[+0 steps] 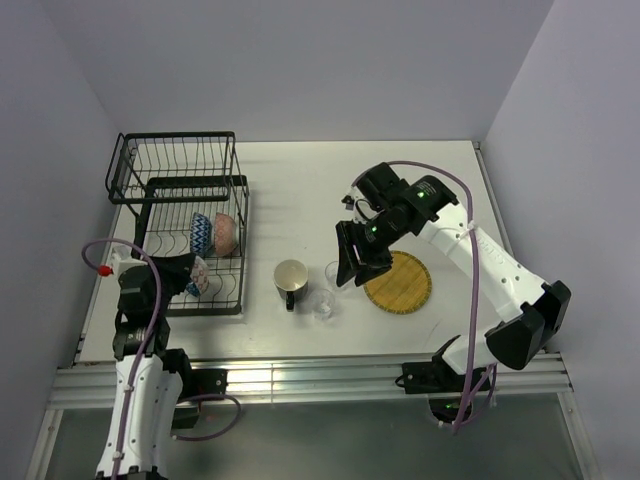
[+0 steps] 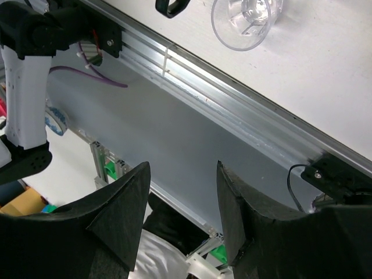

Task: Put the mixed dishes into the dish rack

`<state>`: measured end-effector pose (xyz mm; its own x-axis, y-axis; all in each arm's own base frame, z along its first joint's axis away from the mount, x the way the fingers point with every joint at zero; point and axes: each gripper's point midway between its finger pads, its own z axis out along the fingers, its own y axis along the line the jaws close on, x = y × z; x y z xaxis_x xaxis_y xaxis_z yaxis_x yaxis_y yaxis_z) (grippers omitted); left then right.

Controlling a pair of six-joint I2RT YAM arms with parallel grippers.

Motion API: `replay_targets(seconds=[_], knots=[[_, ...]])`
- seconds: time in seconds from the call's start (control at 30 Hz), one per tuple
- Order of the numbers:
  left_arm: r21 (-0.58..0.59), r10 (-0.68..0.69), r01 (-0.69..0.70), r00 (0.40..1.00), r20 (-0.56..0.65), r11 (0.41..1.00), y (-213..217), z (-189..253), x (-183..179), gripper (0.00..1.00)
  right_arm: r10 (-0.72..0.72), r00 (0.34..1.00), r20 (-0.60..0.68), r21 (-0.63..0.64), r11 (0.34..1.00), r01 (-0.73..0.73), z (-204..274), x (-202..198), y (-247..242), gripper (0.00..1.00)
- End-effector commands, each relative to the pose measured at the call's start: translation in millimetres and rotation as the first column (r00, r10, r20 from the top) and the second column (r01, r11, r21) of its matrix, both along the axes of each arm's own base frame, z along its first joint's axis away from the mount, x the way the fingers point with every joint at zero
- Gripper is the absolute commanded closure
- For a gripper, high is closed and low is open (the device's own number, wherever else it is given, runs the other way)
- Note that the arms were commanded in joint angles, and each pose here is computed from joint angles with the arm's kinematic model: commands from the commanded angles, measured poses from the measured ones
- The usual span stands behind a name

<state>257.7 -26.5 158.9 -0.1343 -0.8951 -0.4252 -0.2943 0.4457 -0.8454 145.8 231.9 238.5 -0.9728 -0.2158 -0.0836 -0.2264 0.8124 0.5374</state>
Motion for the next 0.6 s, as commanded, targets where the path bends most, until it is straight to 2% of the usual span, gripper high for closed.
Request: replay_targets(seconds=[0.0, 0.33, 0.57], knots=[[-0.077, 0.018, -0.004, 0.983, 0.181, 0.997, 5.8, 41.4, 18.2, 1.0, 0.041, 0.999, 0.029, 0.03, 0.999, -0.042, 6.9, -10.8, -1.1, 0.43], [-0.122, 0.116, -0.085, 0.953, 0.279, 0.989, 54.4, 59.1, 33.6, 1.0, 0.062, 0.998, 0.018, 0.032, 0.998, -0.063, 4.8, -18.3, -0.1, 0.43], [-0.118, 0.032, 0.007, 0.947, 0.321, 0.993, 64.2, 59.7, 49.9, 1.0, 0.068, 0.998, 0.015, 0.035, 0.997, -0.069, 5.3, -18.2, 2.3, 0.43]])
